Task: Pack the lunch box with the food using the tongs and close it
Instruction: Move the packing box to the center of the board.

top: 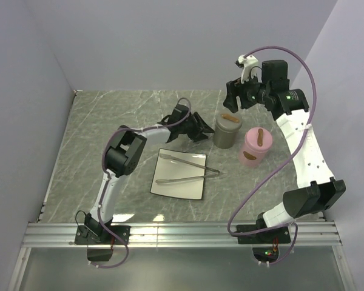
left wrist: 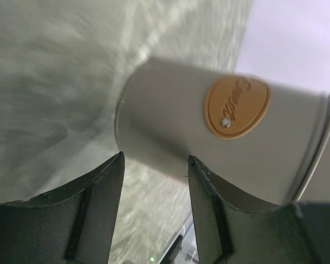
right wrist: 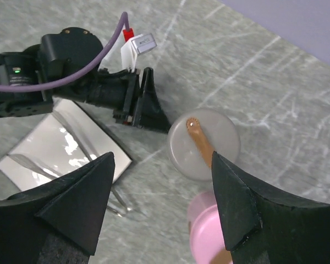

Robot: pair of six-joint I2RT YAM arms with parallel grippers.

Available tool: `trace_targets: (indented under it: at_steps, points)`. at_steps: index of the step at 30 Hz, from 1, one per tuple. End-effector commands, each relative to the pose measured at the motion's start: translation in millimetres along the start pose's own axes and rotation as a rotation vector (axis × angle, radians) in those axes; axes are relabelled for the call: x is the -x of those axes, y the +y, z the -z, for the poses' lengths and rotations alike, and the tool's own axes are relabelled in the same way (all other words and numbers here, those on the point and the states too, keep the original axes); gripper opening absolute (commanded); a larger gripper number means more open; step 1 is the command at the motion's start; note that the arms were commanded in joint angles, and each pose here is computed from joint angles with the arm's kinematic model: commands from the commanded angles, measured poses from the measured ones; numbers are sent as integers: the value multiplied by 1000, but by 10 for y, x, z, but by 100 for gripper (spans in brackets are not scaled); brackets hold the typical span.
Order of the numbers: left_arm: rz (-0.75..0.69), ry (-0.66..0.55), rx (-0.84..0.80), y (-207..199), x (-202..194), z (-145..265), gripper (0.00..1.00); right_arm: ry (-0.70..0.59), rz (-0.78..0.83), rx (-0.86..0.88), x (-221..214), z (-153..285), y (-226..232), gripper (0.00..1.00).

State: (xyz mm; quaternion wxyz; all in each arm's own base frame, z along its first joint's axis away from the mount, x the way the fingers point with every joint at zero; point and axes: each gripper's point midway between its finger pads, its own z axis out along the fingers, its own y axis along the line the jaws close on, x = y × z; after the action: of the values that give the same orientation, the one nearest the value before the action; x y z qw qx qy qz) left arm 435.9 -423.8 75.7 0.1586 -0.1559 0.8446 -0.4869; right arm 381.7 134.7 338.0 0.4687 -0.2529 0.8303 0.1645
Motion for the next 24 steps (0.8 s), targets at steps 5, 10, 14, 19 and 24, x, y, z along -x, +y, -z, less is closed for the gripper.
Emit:
trace_targets:
  at_steps: [5, 10, 14, 19, 24]
  points:
    - [-74, -25, -132, -492, 38, 166, 58, 114, 233, -81, -201, -155, 74, 79]
    - [-142, -148, -116, -356, 602, 856, 63, 202, 500, -93, -376, -357, 318, 79]
    - [-226, -258, -78, -362, 1003, 1691, 68, 244, 603, -51, -460, -475, 389, 80]
    - [-345, -431, -26, -299, 1482, 2658, 70, 357, 819, -18, -728, -748, 443, 80]
    - [-429, -399, -59, -641, 1459, 3148, 70, 488, 947, 10, -1027, -1200, 548, 79]
